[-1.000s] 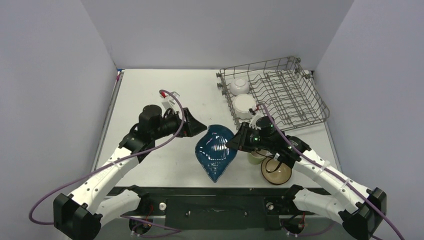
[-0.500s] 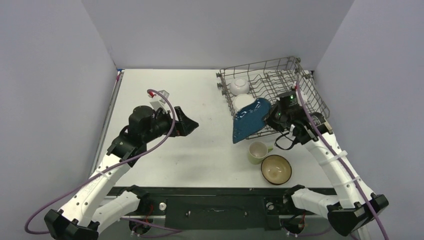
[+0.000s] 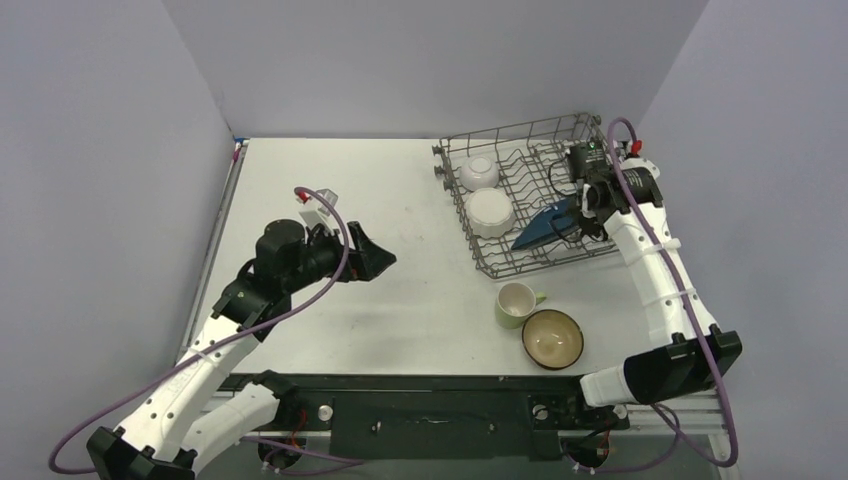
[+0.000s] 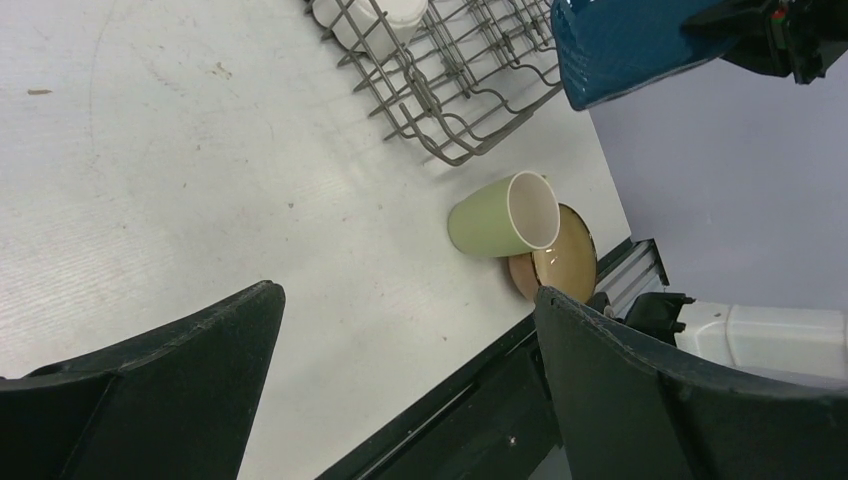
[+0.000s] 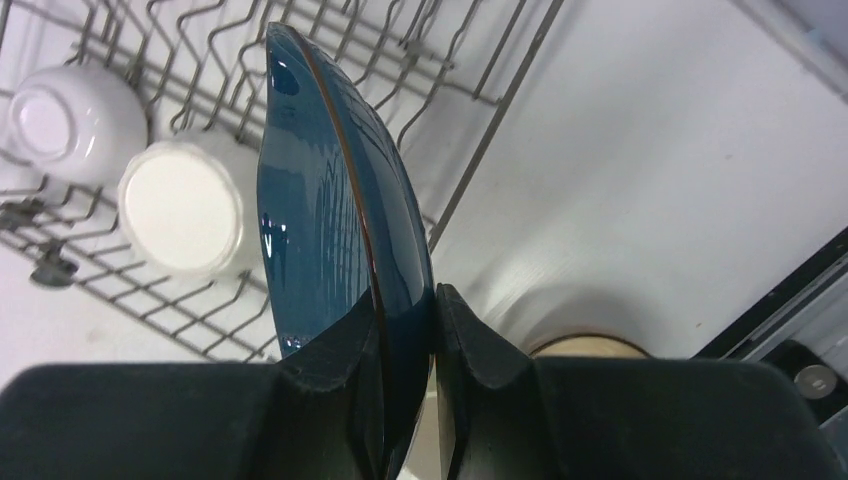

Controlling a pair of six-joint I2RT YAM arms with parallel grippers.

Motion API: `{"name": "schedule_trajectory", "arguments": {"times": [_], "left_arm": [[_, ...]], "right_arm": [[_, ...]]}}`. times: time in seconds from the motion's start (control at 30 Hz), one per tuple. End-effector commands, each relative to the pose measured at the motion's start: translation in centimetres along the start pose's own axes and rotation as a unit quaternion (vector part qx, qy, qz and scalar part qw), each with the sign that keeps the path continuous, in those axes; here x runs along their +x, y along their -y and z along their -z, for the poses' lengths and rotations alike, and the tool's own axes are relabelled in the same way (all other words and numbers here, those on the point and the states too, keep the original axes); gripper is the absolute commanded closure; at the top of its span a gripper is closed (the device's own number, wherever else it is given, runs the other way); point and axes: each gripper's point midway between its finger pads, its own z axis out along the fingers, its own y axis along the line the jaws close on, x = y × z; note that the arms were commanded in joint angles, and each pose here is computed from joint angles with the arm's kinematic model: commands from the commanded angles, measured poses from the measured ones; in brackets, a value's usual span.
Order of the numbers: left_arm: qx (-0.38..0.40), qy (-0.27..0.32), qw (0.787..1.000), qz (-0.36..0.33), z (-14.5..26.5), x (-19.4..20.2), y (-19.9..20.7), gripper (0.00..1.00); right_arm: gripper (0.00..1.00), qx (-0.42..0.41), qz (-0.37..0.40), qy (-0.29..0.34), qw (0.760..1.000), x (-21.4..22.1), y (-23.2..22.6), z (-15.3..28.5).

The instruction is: Load the mixed dishes into the dish rack

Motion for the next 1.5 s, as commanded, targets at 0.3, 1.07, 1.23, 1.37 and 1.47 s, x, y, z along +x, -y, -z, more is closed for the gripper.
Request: {"name": "schedule_trajectory", "arguments": {"times": [0.3,1.07,1.23,1.37,1.47], "left_arm": [[0.056,-0.001,0.998,0.001,0.6,0.6,1.7,0.04],[0.069,-0.085,0.994,0.001,0.1,3.3,1.6,0.04],[0.078,-0.088,0.993,-0.001,-0.1,3.4,1.8,0.04],[0.09,-0.089,0.992,0.005,-0.4,3.9,1.9,0.04],[0.1,-0.096,0.99,0.007,-0.7,4.6,2.1,0.04]], "right_arm": [[1.0,0.062,0.189,0.309,0.93,-14.3,-2.4,0.3],[1.0,-0.01,0.865,0.158,0.476,-8.9,-3.7,-3.3],[1.0,-0.018,0.89,0.147,0.431,-6.6,-3.9,-5.8],[1.0,-0.011,0.9,0.163,0.404,-6.6,-4.5,-6.6],[1.0,-0.013,0.911,0.18,0.37,-7.1,-5.9,-6.5]]}}
